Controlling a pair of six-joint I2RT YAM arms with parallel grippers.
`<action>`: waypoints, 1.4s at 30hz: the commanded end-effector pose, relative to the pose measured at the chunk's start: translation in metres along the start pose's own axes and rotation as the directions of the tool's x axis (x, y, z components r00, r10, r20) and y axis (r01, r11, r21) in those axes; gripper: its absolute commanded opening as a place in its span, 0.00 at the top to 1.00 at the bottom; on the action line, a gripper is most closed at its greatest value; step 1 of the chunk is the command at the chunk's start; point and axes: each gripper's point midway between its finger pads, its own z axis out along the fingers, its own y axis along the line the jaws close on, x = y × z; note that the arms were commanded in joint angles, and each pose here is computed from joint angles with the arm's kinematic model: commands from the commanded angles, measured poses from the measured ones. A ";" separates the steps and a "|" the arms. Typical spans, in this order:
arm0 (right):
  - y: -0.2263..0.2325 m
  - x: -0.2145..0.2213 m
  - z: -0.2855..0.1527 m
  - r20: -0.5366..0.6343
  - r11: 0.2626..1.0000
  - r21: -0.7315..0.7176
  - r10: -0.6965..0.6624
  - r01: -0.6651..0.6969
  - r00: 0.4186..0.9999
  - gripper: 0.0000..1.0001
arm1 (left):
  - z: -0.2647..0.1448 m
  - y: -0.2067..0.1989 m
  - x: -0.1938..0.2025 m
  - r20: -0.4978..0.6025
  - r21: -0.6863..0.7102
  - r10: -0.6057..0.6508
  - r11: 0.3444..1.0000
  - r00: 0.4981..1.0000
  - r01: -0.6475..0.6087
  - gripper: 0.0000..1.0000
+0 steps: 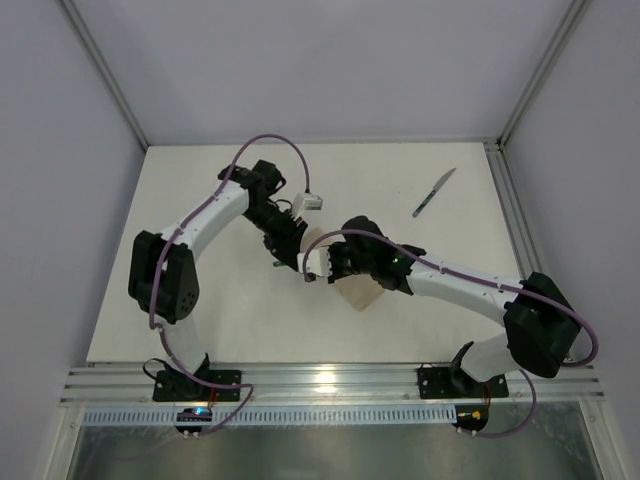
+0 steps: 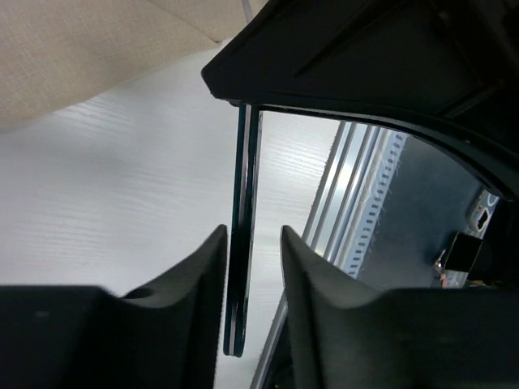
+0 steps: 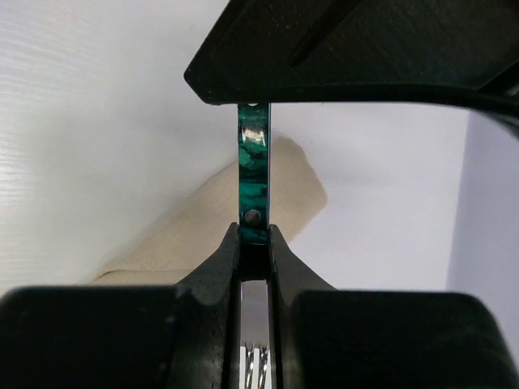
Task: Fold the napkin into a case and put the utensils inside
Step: Pass from the left arm to the right, then insert the fork into the folded napkin.
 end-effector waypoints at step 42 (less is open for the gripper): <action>0.091 0.128 -0.071 -0.442 0.451 0.328 0.850 -0.830 0.287 0.96 | 0.065 0.146 -0.062 0.127 -0.451 -0.072 0.884 0.989 0.122 0.72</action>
